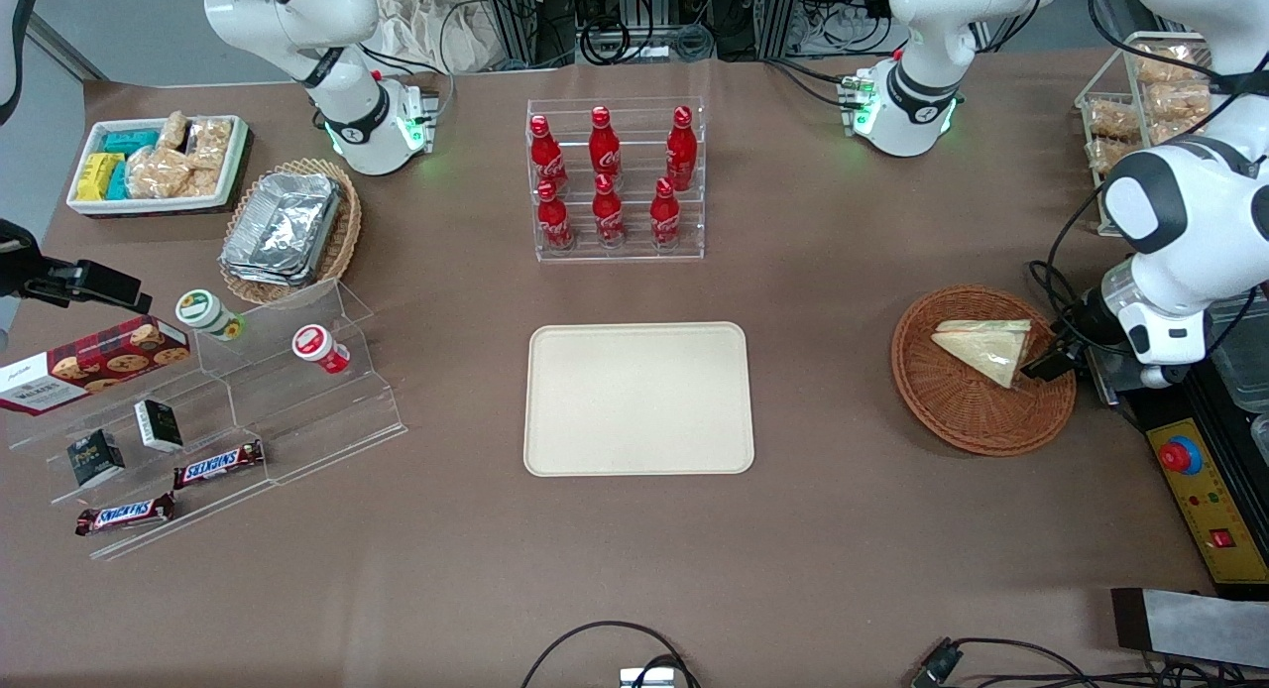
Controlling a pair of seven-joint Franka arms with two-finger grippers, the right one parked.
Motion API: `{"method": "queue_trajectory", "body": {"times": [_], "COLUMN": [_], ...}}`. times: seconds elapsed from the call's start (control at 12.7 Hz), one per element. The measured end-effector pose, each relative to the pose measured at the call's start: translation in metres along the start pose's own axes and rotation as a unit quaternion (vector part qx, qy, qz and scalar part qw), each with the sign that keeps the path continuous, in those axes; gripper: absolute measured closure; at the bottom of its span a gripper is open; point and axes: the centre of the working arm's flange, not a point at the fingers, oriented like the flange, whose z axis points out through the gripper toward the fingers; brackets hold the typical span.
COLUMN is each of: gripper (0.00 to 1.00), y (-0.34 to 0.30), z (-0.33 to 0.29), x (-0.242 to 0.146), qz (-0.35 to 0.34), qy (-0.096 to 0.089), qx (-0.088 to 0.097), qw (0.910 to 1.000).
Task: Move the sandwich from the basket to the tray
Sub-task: 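Lower the open left gripper around the sandwich's wrapped edge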
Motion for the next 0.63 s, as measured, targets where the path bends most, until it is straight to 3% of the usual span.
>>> {"method": "queue_trajectory", "body": {"times": [0.63], "gripper": [0.0], "y": [-0.019], "z": [0.053], "x": [-0.007], "qz": [-0.019], "qy": [0.005], "qx": [0.0], "qw": [0.9998]}}
